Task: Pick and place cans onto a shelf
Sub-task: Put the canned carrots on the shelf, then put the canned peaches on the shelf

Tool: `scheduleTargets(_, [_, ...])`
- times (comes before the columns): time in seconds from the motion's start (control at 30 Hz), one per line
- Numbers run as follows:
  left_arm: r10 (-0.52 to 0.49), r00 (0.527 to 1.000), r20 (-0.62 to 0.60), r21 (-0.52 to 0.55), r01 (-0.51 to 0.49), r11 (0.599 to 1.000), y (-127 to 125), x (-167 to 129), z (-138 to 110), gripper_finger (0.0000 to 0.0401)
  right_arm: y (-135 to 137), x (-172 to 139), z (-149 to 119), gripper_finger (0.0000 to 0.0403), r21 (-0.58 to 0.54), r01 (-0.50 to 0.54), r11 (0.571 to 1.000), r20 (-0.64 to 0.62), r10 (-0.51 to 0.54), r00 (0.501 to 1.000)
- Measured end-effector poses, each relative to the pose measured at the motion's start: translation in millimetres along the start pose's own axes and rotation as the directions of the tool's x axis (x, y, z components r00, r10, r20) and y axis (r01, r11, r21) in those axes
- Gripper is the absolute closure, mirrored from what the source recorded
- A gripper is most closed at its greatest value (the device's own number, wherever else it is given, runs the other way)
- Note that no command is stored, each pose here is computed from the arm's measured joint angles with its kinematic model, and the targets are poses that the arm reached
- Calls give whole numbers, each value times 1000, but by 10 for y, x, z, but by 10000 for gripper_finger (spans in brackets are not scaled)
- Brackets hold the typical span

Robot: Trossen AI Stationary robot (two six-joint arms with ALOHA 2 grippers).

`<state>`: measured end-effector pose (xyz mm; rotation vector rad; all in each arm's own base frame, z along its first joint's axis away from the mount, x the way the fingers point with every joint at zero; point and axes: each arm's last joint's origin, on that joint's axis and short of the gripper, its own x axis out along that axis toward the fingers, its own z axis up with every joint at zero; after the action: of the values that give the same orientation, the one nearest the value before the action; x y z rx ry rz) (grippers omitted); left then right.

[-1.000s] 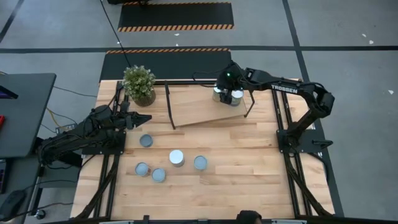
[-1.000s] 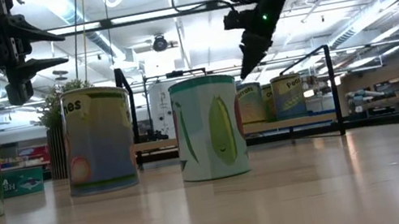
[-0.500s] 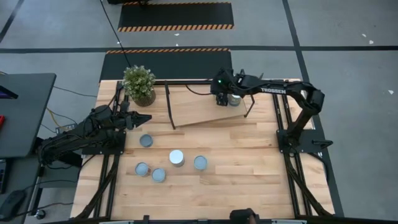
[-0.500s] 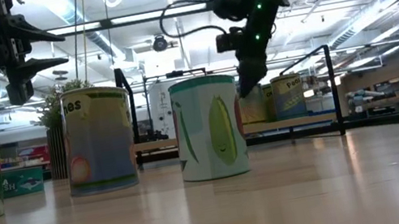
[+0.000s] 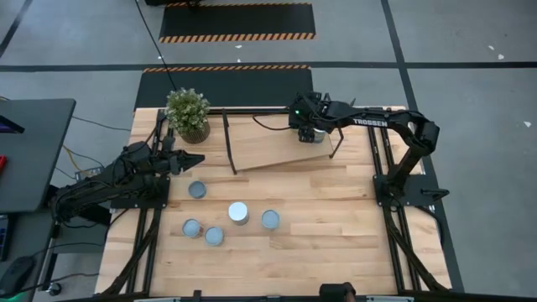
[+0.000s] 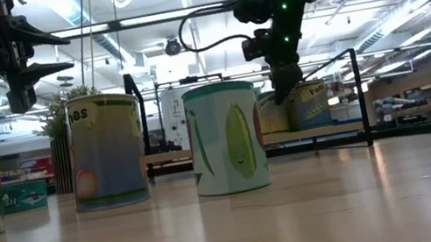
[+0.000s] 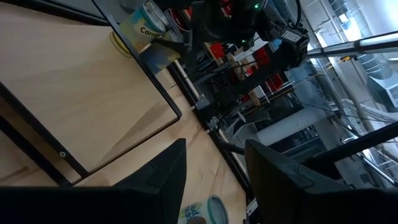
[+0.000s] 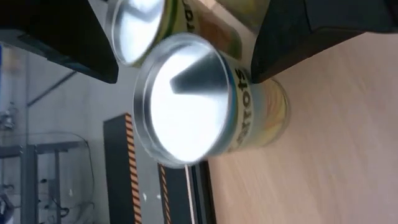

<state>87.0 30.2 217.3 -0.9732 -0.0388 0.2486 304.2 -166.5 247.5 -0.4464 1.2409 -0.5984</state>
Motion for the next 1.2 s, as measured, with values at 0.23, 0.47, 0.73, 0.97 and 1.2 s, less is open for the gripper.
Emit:
scheduleTargets(0.23, [0, 1000, 0, 0, 0, 1000, 0, 0, 0, 232, 9, -81, -7, 28, 21, 20, 1000, -8, -20, 1000])
scheduleTargets(0.47, [0, 1000, 0, 1, 0, 1000, 0, 0, 0, 232, 18, -304, 196, 28, 38, 31, 999, 161, -36, 986])
scheduleTargets(0.73, [0, 1000, 2, 0, 0, 1000, -1, 0, 1, 232, -109, -169, 386, 28, 110, 53, 993, 366, -90, 926])
scheduleTargets(0.97, [-1, 1000, 2, 0, 1, 1000, -1, 0, 1, 232, -39, 95, 342, 28, 39, 66, 997, 264, -74, 962])
scheduleTargets(1.2, [-1, 1000, 2, 0, 1, 1000, -1, 0, 1, 232, -34, 111, 319, 28, 29, 68, 997, 236, -73, 969])
